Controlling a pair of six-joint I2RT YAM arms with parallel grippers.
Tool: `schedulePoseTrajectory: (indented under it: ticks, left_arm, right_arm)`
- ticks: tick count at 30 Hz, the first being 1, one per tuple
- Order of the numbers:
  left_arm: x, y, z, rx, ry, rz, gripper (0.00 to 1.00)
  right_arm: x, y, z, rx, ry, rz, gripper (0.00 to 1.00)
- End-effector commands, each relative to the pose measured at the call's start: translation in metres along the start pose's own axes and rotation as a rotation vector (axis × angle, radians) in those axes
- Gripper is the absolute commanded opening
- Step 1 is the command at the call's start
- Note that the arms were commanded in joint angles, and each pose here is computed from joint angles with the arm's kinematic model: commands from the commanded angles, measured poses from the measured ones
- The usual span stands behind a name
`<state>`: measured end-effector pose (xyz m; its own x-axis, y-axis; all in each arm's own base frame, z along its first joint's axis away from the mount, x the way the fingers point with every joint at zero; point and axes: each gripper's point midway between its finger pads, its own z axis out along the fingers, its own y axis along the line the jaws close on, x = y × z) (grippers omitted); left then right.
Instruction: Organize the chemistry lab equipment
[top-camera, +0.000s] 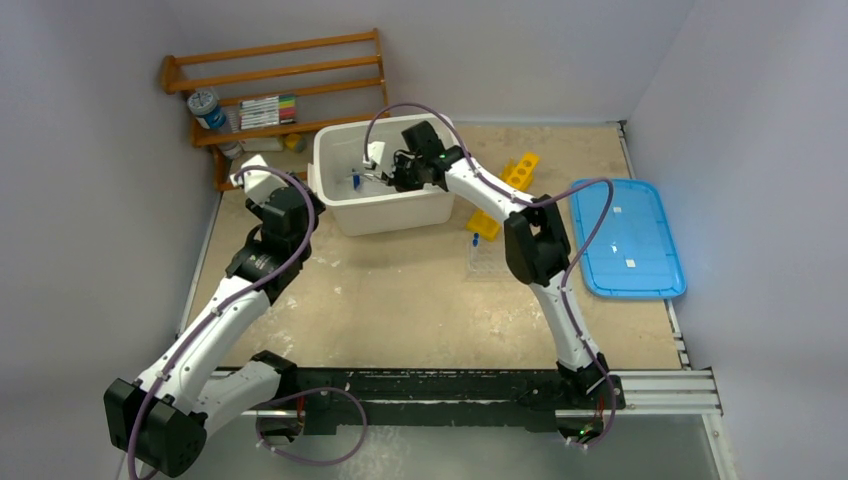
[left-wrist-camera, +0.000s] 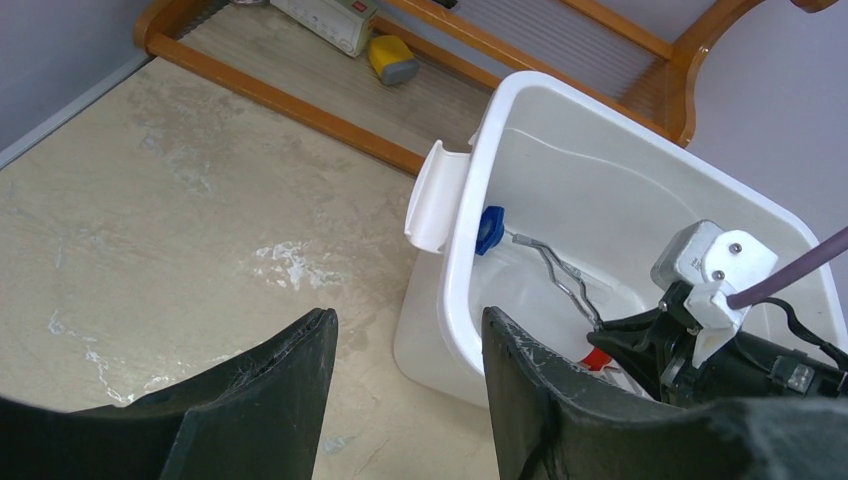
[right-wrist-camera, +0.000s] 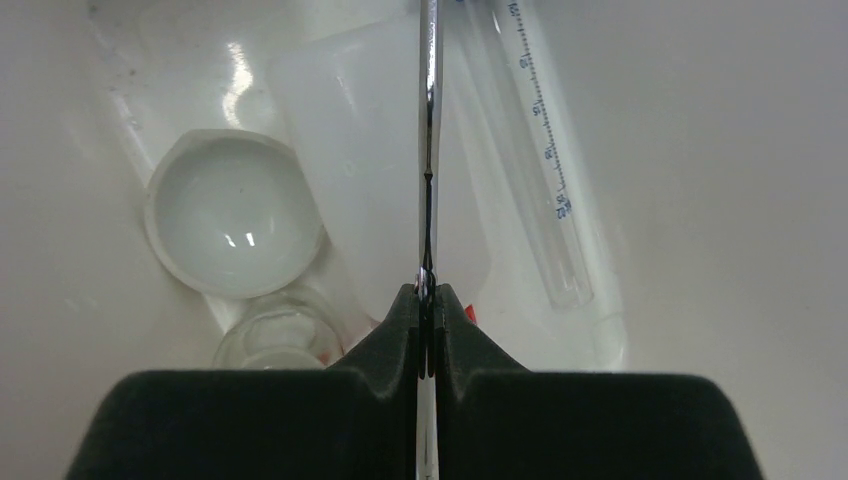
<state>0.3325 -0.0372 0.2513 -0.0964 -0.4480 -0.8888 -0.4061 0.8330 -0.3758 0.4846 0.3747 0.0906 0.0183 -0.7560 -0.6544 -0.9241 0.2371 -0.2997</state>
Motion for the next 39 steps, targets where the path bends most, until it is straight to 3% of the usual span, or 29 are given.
schedulePoseTrajectory:
  ticks: [1,30,39]
  left_arm:
    - [-0.024,-0.011,-0.002,0.037,-0.055,-0.035,0.54]
    - [-0.036,-0.007,-0.014,0.060,-0.078,-0.058,0.54]
    - [-0.035,-0.007,-0.013,0.061,-0.076,-0.057,0.54]
  right_arm:
    - [-0.063,0.008,-0.043,-0.021,-0.153,-0.040,0.00]
    - [-0.099,0.138,-0.041,-0.227,-0.122,-0.124,0.00]
    - [-0.073,0.149,-0.027,-0.253,-0.044,-0.090,0.00]
